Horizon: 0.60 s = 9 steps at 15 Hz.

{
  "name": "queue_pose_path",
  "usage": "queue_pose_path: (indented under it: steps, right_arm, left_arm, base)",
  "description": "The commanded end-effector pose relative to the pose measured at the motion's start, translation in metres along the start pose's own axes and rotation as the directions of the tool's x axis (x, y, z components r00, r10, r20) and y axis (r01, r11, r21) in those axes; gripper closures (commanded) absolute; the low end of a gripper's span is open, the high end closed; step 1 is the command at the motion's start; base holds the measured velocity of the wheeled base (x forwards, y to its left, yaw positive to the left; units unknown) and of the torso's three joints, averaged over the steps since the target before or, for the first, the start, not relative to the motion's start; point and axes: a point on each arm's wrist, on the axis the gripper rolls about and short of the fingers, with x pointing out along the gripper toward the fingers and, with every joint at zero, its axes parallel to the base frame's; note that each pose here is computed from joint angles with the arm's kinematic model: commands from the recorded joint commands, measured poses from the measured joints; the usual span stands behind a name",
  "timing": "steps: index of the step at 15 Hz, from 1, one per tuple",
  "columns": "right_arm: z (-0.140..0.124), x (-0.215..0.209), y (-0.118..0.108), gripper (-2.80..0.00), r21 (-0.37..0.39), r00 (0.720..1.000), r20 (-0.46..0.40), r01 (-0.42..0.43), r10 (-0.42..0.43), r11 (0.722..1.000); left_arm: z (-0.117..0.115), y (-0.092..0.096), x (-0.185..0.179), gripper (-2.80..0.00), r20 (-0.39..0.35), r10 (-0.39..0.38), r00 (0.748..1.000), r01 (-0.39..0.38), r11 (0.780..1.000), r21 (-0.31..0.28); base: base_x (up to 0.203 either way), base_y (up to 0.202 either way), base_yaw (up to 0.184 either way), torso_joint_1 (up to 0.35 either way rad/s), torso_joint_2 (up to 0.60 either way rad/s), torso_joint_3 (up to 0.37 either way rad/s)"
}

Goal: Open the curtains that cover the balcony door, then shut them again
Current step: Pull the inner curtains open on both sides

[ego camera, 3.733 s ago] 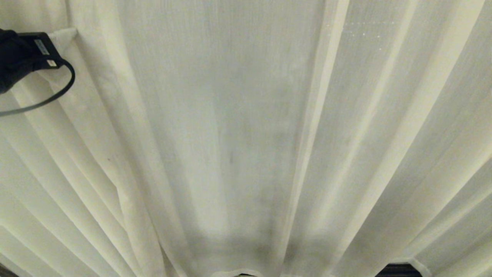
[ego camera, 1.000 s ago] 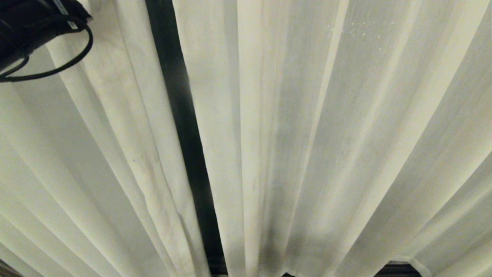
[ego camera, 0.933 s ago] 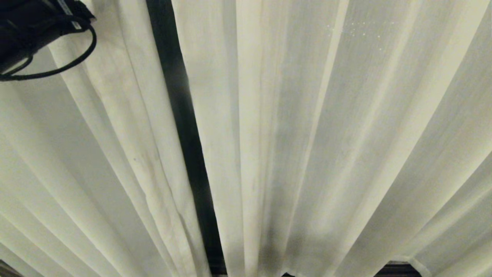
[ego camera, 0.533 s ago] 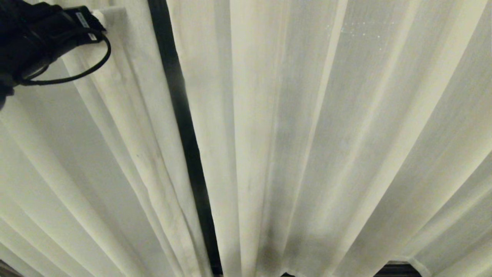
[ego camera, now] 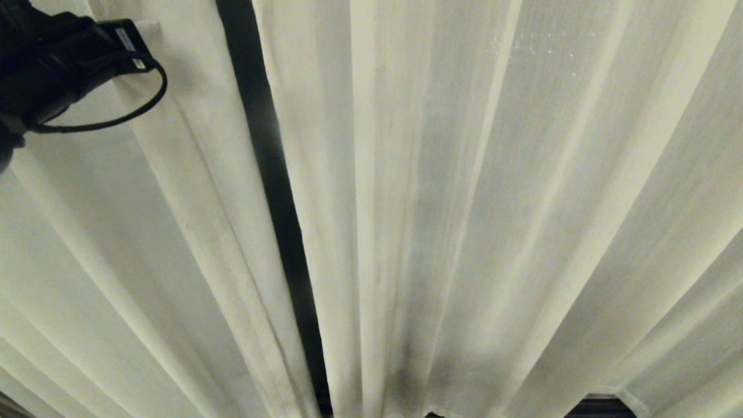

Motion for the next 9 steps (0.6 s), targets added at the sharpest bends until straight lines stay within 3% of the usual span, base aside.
queue_pose_path:
  steps: [1, 4, 9]
  right_arm:
    - [0.000, 0.000, 0.000, 0.00, 0.000, 1.000, -0.001, 0.000, 0.000, 1.000]
    - [0.000, 0.000, 0.000, 0.00, 0.000, 1.000, 0.001, 0.000, 0.000, 1.000]
    - [0.000, 0.000, 0.000, 0.00, 0.000, 1.000, 0.001, 0.000, 0.000, 1.000]
  left_arm:
    - [0.004, 0.010, -0.004, 0.00, 0.010, 0.036, 0.999, -0.036, 0.999, 0.023]
    - [0.009, 0.026, -0.010, 0.00, 0.022, 0.086, 0.996, -0.087, 0.995, 0.041]
    - [0.015, 0.026, -0.015, 0.00, 0.036, 0.084, 0.996, -0.085, 0.995, 0.043]
  base:
    - [0.000, 0.000, 0.000, 0.000, 0.00, 0.000]
    - [0.000, 0.000, 0.000, 0.000, 0.00, 0.000]
    - [0.000, 0.000, 0.000, 0.000, 0.00, 0.000]
